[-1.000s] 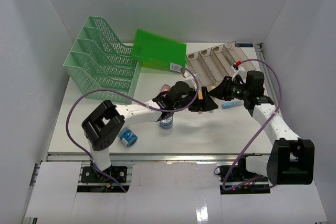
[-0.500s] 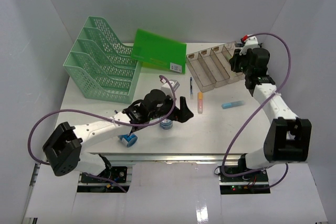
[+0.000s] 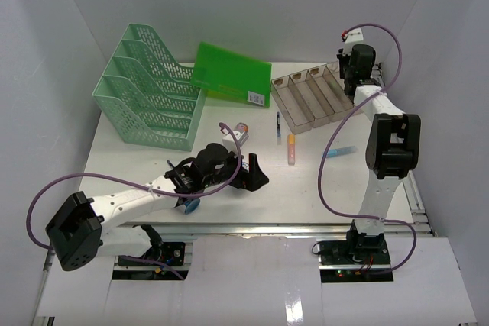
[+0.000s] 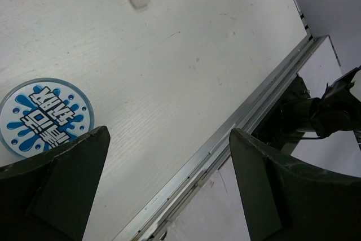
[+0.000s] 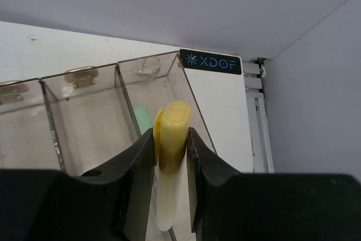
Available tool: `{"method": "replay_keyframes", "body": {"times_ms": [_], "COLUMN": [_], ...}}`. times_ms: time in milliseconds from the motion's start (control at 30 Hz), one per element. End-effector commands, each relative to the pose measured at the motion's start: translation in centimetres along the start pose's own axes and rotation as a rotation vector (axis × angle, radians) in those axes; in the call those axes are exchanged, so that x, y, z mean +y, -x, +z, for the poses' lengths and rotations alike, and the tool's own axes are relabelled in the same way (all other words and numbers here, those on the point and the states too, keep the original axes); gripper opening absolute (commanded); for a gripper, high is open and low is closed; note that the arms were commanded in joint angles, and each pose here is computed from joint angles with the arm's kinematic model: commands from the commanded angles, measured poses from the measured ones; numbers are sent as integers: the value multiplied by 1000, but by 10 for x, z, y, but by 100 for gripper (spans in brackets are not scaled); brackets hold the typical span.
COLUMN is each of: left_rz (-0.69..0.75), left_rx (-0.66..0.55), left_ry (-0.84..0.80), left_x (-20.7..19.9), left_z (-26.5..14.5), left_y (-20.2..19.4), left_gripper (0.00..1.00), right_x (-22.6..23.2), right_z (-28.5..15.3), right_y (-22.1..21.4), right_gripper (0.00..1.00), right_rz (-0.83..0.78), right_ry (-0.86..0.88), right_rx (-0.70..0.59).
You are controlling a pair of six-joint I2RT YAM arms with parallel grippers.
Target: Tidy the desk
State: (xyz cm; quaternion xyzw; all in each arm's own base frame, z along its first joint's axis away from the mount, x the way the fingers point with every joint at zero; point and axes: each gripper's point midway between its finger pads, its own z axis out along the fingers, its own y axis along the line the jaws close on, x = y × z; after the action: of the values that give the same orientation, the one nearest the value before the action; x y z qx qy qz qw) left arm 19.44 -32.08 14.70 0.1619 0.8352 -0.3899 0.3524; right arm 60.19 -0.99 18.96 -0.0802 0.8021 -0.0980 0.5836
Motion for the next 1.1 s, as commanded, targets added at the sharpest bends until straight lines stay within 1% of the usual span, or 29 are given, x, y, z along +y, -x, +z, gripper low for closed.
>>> {"method": "replay_keyframes", "body": {"times_ms": [0, 100, 167, 200, 467, 533, 633, 733, 800, 867, 933, 1000, 1067], "left_rz": [-5, -4, -3, -2, -20, -25, -29, -35, -41, -45, -49, -51, -50], "left_rx": [-28, -20, -16, -16, -13, -14, -12, -8, -3, -1, -1, -7, -7], "left_ry": [-54, -61, -68, -74, -111, -119, -126, -133, -135, -140, -147, -156, -166], "left_x": [-12, -13, -15, -17, -25, -28, -30, -32, -33, -33, -34, -36, -38], "left_z": [-3, 2, 5, 6, 14, 15, 15, 16, 16, 16, 15, 11, 9], "left_y": [9, 9, 10, 10, 14, 16, 17, 16, 15, 15, 14, 14, 14], "left_gripper": [98, 98, 98, 98, 98, 98, 98, 98, 98, 98, 98, 98, 98], "right_x": [-32, -34, -49, -49, -47, -48, -45, -36, -12, 27, 56, 89, 110], "right_z": [15, 26, 33, 36, 47, 47, 39, 19, -1, -42, -80, -130, -172], "right_y": [28, 23, 8, 5, 1, 1, 1, 15, 24, 21, 8, 3, -9], "right_gripper": [13, 16, 20, 21, 45, 54, 74, 86, 90, 91, 91, 92, 92], "right_rz": [-63, -101, -109, -111, -136, -136, -131, -128, -160, -232, -251, -300, -358], "right_ry": [-119, -131, -148, -141, -93, -85, -55, 22, 187, 463, 663, 906, 1090], "right_rx": [-72, -61, -26, -20, 17, 23, 35, 14, -20, -20, 3, -70, -113]}}
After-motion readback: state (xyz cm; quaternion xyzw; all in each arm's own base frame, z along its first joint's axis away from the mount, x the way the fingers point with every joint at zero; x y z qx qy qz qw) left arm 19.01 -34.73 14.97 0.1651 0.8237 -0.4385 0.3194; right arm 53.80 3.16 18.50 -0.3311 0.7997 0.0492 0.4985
